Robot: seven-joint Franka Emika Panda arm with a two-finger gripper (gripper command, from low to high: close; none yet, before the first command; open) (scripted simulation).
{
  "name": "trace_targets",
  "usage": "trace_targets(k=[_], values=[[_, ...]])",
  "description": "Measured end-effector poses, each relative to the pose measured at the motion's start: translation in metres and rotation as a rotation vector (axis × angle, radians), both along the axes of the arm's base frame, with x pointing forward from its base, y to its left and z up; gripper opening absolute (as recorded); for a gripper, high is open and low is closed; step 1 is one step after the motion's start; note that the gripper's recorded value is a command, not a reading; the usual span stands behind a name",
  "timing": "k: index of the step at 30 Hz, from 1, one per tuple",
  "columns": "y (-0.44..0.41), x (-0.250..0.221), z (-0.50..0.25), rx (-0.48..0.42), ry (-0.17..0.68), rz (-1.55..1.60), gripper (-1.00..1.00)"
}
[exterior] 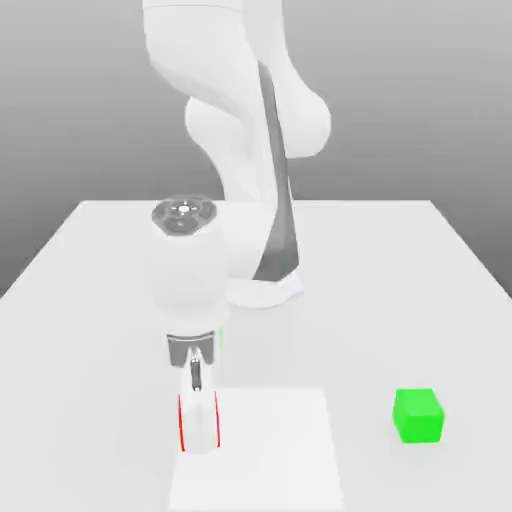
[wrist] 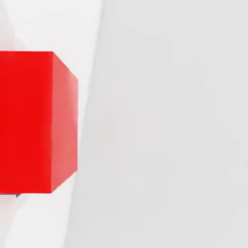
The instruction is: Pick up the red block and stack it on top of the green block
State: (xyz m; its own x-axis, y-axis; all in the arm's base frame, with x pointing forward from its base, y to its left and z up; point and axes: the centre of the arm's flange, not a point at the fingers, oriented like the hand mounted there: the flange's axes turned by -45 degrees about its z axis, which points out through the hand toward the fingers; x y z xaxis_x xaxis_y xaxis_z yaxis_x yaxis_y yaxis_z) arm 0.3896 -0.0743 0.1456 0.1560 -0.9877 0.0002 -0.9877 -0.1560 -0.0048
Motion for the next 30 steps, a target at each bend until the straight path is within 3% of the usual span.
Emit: trace_targets(k=[11, 19, 26, 30], values=[[0.0, 0.0, 0.06, -0.001, 0.0, 0.001, -1.0], [0.173, 0.011, 0.086, -0.001, -0.001, 0.183, -1.0], [0.326, -0.044, 0.097, 0.001, -0.002, 0.367, -1.0], [0.295, -0.019, 0.084, 0.003, -0.007, 0.267, -1.0]])
